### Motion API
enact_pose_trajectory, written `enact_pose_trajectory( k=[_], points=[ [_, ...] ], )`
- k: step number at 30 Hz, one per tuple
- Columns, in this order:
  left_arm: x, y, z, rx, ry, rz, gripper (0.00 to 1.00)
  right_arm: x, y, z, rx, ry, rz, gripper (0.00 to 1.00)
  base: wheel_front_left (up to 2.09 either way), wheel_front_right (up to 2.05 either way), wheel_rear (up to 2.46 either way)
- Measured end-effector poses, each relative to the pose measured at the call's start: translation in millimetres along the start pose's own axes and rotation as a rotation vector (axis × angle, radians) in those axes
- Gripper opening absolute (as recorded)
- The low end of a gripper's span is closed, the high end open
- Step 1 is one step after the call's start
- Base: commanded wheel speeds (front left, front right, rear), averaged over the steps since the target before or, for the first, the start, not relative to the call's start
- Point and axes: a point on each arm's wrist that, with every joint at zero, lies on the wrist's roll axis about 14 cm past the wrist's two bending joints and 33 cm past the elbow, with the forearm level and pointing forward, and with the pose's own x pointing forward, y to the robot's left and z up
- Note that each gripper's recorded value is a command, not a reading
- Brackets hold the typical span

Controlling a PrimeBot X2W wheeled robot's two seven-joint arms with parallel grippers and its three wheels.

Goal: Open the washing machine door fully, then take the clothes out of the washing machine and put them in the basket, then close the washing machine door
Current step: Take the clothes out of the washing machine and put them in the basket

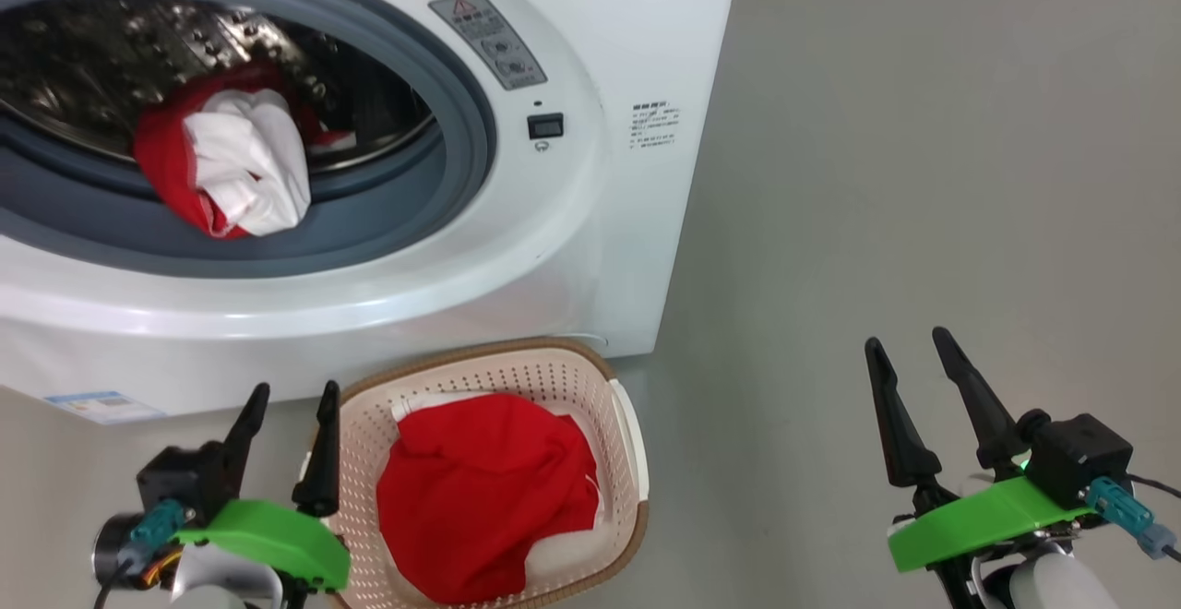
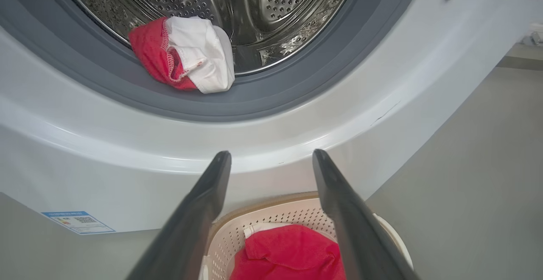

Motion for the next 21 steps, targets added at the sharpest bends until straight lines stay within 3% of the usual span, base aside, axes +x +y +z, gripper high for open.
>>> enact_pose_trajectory(
  k=[21],
  points=[
    [-64,14,35,0.008,-0.148,0.054,1.00,-41,-8,11,-0.003,-0.022,-0.022,1.00,0.00,0.00,0.00]
  ],
)
